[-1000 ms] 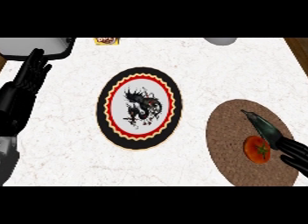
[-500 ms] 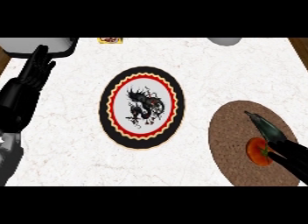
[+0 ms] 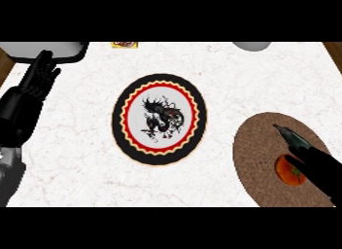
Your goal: Pick the tomato from the placemat and place it in the plate
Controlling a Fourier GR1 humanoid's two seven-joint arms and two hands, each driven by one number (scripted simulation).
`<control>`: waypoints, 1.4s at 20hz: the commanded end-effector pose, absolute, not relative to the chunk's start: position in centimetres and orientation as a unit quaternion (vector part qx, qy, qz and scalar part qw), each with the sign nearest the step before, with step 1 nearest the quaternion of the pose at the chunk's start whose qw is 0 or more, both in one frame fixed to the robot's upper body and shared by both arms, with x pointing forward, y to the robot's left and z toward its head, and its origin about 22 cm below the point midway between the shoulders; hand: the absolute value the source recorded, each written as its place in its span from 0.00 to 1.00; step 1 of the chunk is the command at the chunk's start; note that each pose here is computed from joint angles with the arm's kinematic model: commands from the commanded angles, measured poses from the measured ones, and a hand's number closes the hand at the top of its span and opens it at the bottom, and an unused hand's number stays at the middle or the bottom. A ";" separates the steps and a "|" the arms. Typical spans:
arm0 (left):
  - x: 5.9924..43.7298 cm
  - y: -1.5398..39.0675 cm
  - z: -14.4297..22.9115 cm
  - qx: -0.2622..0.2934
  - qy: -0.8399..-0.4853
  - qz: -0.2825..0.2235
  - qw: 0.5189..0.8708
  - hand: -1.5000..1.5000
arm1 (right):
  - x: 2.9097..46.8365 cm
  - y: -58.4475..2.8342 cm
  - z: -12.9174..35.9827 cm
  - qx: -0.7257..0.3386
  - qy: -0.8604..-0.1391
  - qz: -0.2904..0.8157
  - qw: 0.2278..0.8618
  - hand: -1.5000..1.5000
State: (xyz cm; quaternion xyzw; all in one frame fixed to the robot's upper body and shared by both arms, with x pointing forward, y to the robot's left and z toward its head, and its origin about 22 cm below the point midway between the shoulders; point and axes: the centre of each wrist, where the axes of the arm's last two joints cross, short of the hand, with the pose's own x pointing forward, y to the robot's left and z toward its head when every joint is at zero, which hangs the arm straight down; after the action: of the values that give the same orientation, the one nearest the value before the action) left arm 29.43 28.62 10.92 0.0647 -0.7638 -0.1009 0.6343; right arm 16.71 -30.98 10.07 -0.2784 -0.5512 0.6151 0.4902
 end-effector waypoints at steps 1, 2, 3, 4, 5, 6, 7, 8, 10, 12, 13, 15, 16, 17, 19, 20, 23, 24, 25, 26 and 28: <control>29.4 28.4 11.1 0.051 -0.764 -0.106 0.635 0.50 | 18.6 -30.7 7.5 -0.311 -0.510 0.628 0.499 0.00; 29.5 30.0 11.2 0.064 -0.769 -0.097 0.629 0.50 | 18.3 -31.0 7.7 -0.303 -0.514 0.627 0.501 0.00; 28.5 29.2 9.5 0.065 -0.770 -0.103 0.626 0.50 | 19.1 -31.3 6.5 -0.310 -0.506 0.627 0.505 0.00; 28.4 28.7 9.4 0.068 -0.766 -0.099 0.631 0.50 | 19.1 -31.4 7.7 -0.316 -0.497 0.626 0.511 0.00; 28.9 29.2 10.1 0.058 -0.765 -0.102 0.634 0.50 | 20.5 -31.4 7.4 -0.317 -0.504 0.621 0.509 0.00; 29.4 29.0 11.2 0.059 -0.766 -0.102 0.632 0.50 | 21.2 -30.1 6.4 -0.311 -0.501 0.626 0.511 0.00; 30.6 28.4 10.3 0.059 -0.765 -0.101 0.634 0.50 | 21.0 -31.7 6.5 -0.314 -0.498 0.621 0.518 0.00; 29.2 28.0 10.8 0.059 -0.762 -0.107 0.636 0.50 | 20.5 -30.8 5.1 -0.308 -0.499 0.624 0.516 0.00; 30.6 29.0 10.7 0.068 -0.766 -0.096 0.632 0.50 | 20.9 -31.3 4.0 -0.302 -0.489 0.636 0.515 0.00; 28.2 29.2 9.6 0.065 -0.764 -0.105 0.633 0.50 | 19.7 -32.1 4.3 -0.302 -0.493 0.631 0.518 0.00; 30.4 29.6 9.4 0.059 -0.761 -0.101 0.639 0.50 | 20.7 -30.8 4.4 -0.302 -0.490 0.633 0.518 0.00; 30.4 29.7 10.8 0.061 -0.760 -0.103 0.639 0.50 | 20.8 -33.5 3.8 -0.284 -0.487 0.642 0.520 0.00; 29.4 27.8 11.0 0.058 -0.761 -0.100 0.638 0.50 | 20.9 -31.7 1.6 -0.281 -0.475 0.654 0.517 0.00; 29.1 27.7 9.5 0.058 -0.766 -0.099 0.633 0.50 | 22.3 -29.4 1.6 -0.286 -0.477 0.644 0.525 0.00; 29.7 28.5 10.3 0.059 -0.767 -0.111 0.629 0.50 | 22.1 -30.7 0.8 -0.296 -0.469 0.643 0.529 0.00; 29.3 28.3 11.5 0.068 -0.760 -0.096 0.640 0.50 | 21.7 -31.8 0.4 -0.303 -0.464 0.641 0.531 0.00; 29.0 27.9 11.5 0.066 -0.759 -0.099 0.640 0.50 | 23.0 -32.3 -0.4 -0.308 -0.454 0.646 0.531 0.00; 29.9 27.7 9.4 0.061 -0.763 -0.106 0.634 0.50 | 23.4 -30.7 -0.3 -0.332 -0.447 0.651 0.516 0.00; 29.3 27.6 8.9 0.065 -0.765 -0.102 0.633 0.50 | 24.6 -31.6 -0.6 -0.328 -0.440 0.661 0.512 0.00; 29.2 28.4 10.5 0.062 -0.767 -0.100 0.630 0.50 | 23.4 -29.5 -0.6 -0.287 -0.500 0.634 0.515 1.00; 30.1 29.9 10.8 0.061 -0.764 -0.103 0.634 0.50 | 24.6 -29.6 0.7 -0.319 -0.557 0.605 0.470 1.00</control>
State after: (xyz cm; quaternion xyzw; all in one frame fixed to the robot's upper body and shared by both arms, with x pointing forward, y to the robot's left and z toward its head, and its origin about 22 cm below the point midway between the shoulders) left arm 29.46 28.39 10.38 0.0615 -0.7636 -0.1029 0.6344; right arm 23.60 -30.90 0.51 -0.3084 -0.4956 0.6357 0.5052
